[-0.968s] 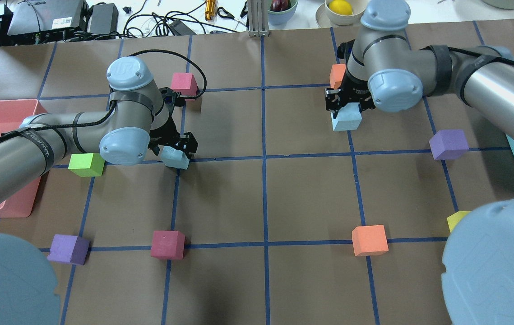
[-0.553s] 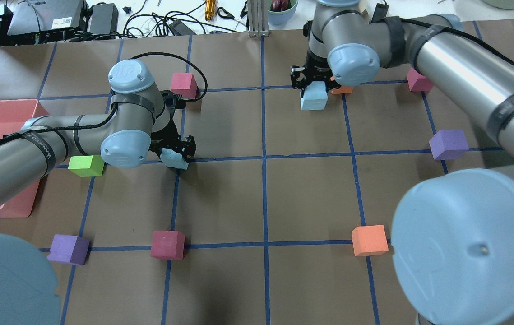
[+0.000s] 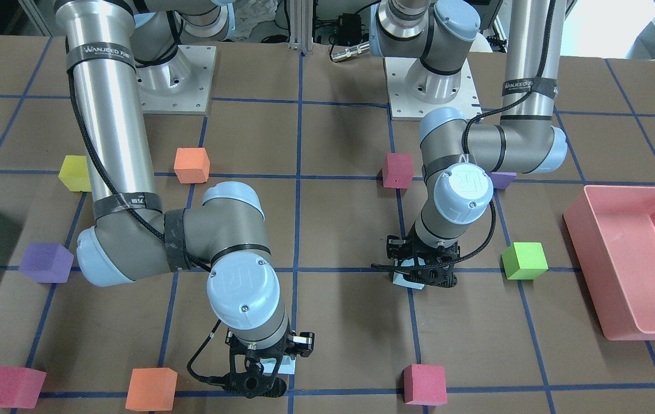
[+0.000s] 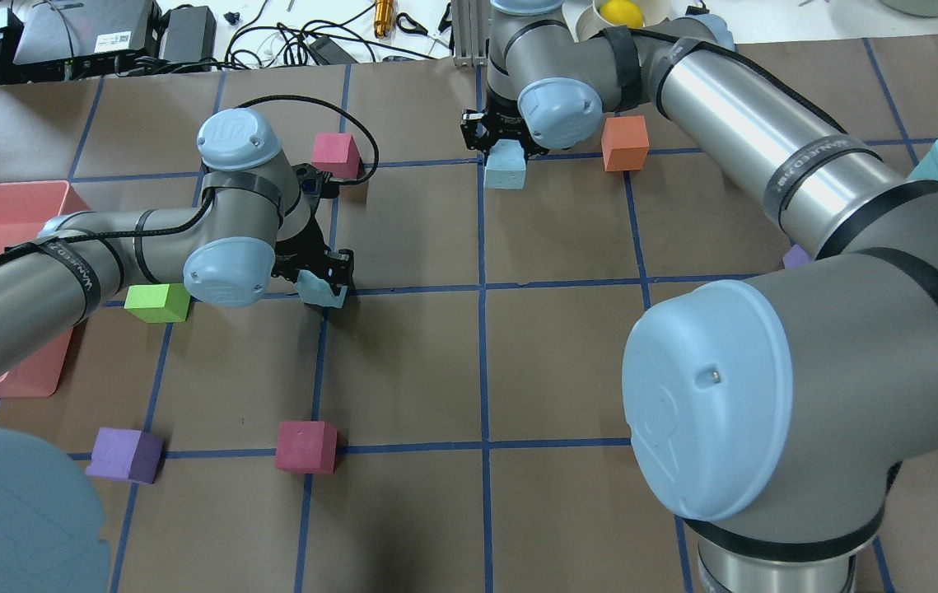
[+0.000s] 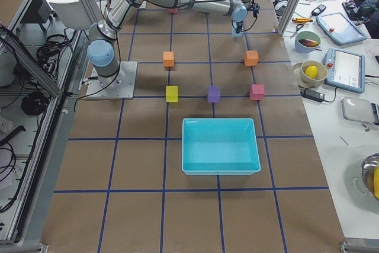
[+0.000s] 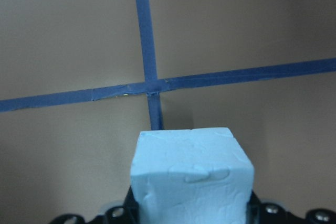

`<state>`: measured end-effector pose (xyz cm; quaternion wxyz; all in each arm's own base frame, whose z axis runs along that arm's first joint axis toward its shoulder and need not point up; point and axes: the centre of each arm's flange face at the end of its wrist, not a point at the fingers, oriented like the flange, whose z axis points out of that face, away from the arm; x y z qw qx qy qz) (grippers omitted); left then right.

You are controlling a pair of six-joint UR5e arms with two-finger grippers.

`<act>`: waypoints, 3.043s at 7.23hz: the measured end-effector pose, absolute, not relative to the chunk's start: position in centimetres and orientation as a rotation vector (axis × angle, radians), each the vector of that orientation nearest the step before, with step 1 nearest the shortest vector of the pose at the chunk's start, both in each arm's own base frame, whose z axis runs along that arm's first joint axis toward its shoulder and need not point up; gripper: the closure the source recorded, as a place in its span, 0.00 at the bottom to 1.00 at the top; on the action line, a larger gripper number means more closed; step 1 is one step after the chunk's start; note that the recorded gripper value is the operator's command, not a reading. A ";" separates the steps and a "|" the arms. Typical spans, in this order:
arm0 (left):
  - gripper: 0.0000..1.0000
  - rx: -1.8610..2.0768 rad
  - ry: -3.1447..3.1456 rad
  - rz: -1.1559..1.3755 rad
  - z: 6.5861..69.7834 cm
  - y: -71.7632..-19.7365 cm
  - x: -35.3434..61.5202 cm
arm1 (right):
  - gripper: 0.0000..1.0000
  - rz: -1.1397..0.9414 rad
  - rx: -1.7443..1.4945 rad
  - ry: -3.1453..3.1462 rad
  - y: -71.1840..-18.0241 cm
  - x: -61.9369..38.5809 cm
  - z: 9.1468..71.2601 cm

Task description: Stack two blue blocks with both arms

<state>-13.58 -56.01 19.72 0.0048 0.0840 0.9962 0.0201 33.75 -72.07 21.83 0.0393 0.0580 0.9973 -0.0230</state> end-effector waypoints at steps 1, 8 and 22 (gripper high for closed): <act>1.00 0.264 3.120 0.059 19.8 -56.0 -13.5 | 1.00 -0.055 0.183 3.058 -71.9 34.4 20.9; 1.00 0.255 3.113 -0.052 24.3 -59.5 -13.8 | 0.00 -0.077 0.196 3.051 -73.0 35.4 20.4; 1.00 0.061 3.178 -0.076 30.2 -72.2 -30.5 | 0.00 0.026 0.146 3.152 -50.0 14.8 41.7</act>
